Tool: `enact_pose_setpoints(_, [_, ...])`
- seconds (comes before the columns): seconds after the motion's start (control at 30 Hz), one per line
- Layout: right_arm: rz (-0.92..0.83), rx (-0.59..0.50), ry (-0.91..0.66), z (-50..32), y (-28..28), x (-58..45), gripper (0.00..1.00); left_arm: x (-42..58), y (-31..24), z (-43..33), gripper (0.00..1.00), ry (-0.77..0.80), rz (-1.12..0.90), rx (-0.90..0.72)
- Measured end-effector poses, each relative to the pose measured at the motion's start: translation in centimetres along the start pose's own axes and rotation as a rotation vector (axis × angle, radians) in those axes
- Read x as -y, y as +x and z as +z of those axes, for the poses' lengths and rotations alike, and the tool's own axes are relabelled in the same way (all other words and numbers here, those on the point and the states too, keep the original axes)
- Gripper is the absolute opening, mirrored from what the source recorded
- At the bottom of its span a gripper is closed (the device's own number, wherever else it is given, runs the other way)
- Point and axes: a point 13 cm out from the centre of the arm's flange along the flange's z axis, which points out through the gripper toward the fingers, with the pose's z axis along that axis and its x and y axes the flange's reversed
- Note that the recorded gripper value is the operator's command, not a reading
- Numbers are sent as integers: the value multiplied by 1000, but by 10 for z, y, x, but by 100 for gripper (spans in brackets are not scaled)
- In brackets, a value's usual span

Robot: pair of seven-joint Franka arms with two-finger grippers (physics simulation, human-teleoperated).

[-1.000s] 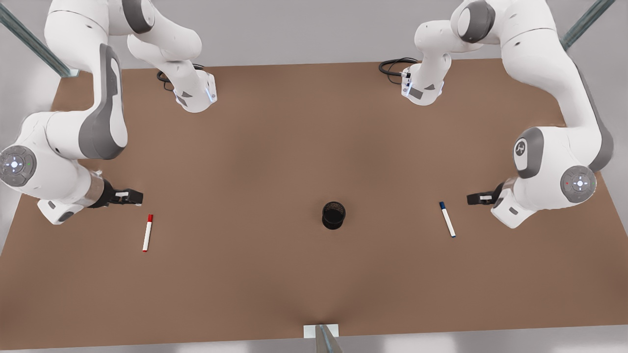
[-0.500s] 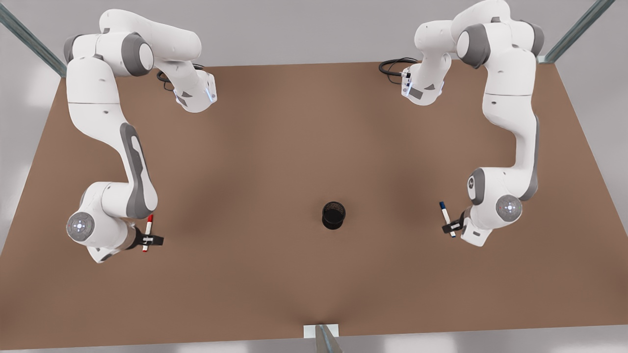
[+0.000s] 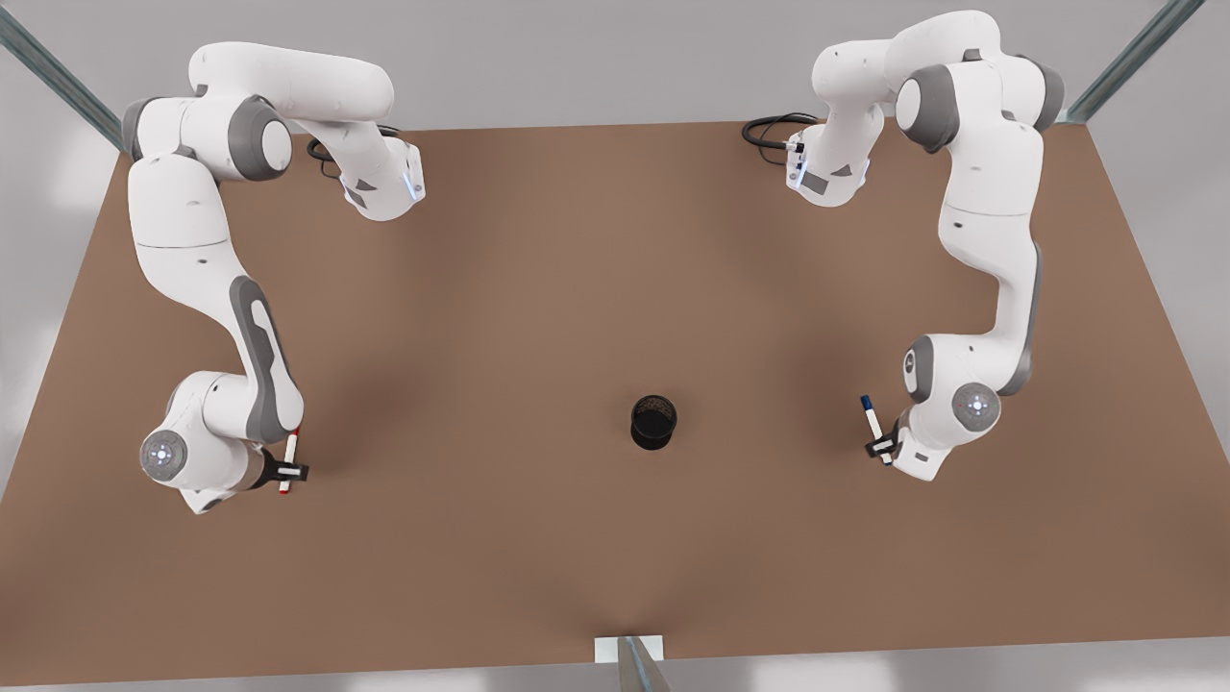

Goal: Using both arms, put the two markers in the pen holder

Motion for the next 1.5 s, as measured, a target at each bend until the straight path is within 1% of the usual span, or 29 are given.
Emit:
enact_pose_setpoints(0.17, [-17, 3, 17, 2, 0, 7, 57, 3, -2, 1, 58, 4, 14, 10])
enact_pose_setpoints(0.3, [-28, -6, 24, 7, 3, 9, 57, 6, -2, 0, 45, 7, 24, 14])
enact_pose_setpoints(0.37, [-30, -11, 25, 11, 5, 9, 57, 7, -2, 0, 42, 7, 28, 16])
enact_pose_setpoints(0.4, [-31, -11, 26, 13, 5, 10, 55, 7, -2, 1, 42, 7, 30, 15])
enact_pose_setpoints(0.43, [-32, -11, 26, 14, 5, 10, 49, 7, -2, 2, 42, 7, 30, 14])
enact_pose_setpoints(0.47, [-34, -11, 26, 15, 5, 10, 43, 6, -2, 3, 41, 7, 31, 14])
enact_pose_setpoints(0.5, [-36, -10, 26, 15, 4, 9, 33, 6, -2, 3, 38, 7, 32, 14])
enact_pose_setpoints(0.53, [-37, -10, 25, 15, 4, 9, 30, 6, -2, 3, 36, 7, 32, 14])
enact_pose_setpoints(0.57, [-38, -9, 24, 15, 4, 9, 27, 6, -2, 4, 32, 7, 32, 13])
enact_pose_setpoints(0.6, [-40, -7, 20, 15, 4, 8, 27, 5, -2, 4, 24, 6, 33, 14])
enact_pose_setpoints(0.63, [-42, -5, 20, 14, 3, 8, 26, 5, -2, 4, 21, 5, 33, 14])
enact_pose_setpoints(0.77, [-48, 3, 19, 11, 1, 8, 25, 7, -2, 2, 21, 2, 37, 18])
enact_pose_setpoints(0.83, [-52, 10, 20, 6, -2, 7, 25, 22, -2, -11, 21, 17, 56, 32])
enact_pose_setpoints(0.93, [-66, 63, 24, -30, -14, 1, 25, 53, -7, -76, 21, 61, 105, 88])
enact_pose_setpoints(1.03, [-91, 141, 18, -86, -28, -17, 25, 114, 6, -161, 21, 133, 208, 133])
enact_pose_setpoints(1.07, [-102, 174, 13, -111, -37, -27, 25, 149, 19, -188, 21, 174, 258, 138])
enact_pose_setpoints(1.1, [-114, 213, 7, -140, -47, -37, 21, 194, 38, -214, 21, 228, 320, 140])
enact_pose_setpoints(1.2, [-153, 293, -10, -224, -51, -69, 21, 312, 95, -273, 21, 355, 516, 183])
enact_pose_setpoints(1.27, [-181, 332, -24, -276, -50, -92, 21, 359, 125, -283, 21, 448, 593, 189])
enact_pose_setpoints(1.37, [-204, 325, -33, -319, -35, -110, 21, 398, 150, -289, 21, 575, 667, 203])
enact_pose_setpoints(1.43, [-214, 304, -33, -343, -17, -119, 21, 410, 160, -282, 21, 612, 717, 244])
enact_pose_setpoints(1.5, [-211, 284, -26, -366, 3, -118, 21, 414, 175, -259, 21, 620, 771, 290])
